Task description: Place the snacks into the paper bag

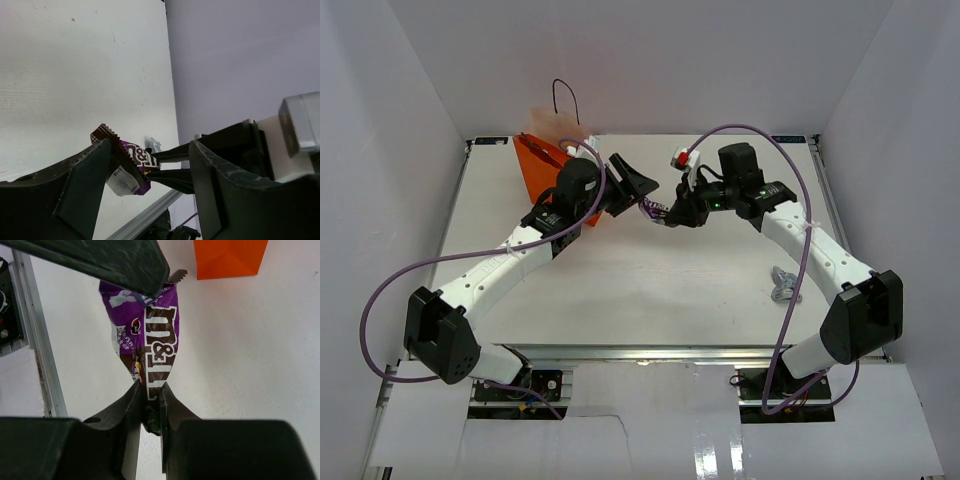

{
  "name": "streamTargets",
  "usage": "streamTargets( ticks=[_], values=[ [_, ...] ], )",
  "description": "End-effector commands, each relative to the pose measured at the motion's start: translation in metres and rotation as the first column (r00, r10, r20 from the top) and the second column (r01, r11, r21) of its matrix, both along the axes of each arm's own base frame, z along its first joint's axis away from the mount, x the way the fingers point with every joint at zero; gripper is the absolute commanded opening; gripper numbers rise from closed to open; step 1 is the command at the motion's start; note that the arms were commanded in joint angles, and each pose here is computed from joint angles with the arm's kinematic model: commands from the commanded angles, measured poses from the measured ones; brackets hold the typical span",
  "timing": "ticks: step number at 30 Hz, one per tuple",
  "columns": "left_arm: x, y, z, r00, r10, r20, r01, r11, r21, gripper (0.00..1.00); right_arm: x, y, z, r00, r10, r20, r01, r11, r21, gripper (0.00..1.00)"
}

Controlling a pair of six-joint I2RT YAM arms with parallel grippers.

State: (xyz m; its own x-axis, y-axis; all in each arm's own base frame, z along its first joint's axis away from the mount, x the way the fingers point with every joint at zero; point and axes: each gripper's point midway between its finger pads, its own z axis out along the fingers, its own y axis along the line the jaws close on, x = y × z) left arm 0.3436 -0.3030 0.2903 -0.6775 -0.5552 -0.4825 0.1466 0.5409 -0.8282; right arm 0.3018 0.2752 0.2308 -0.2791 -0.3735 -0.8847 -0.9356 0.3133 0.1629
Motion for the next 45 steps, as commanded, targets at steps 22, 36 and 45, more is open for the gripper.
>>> streamTargets(
  ticks=[22,36,45],
  values=[
    [-0.014,0.015,0.001,0.999,0.031,-0.044,-0.029,0.998,0.053,0.80,0.045,0.006,0.065,0.938,-0.124,0.324,0.130,0.992,0.004,0.11],
    [-0.001,0.017,0.001,0.994,0.095,-0.053,-0.093,0.995,0.047,0.81,0.021,0.038,0.061,0.952,-0.062,0.300,0.057,0.998,0.024,0.12],
    [0.004,0.022,0.006,0.991,0.126,-0.033,-0.124,0.991,0.056,0.51,0.021,0.039,0.064,0.951,-0.060,0.303,0.053,0.998,0.030,0.15]
  ],
)
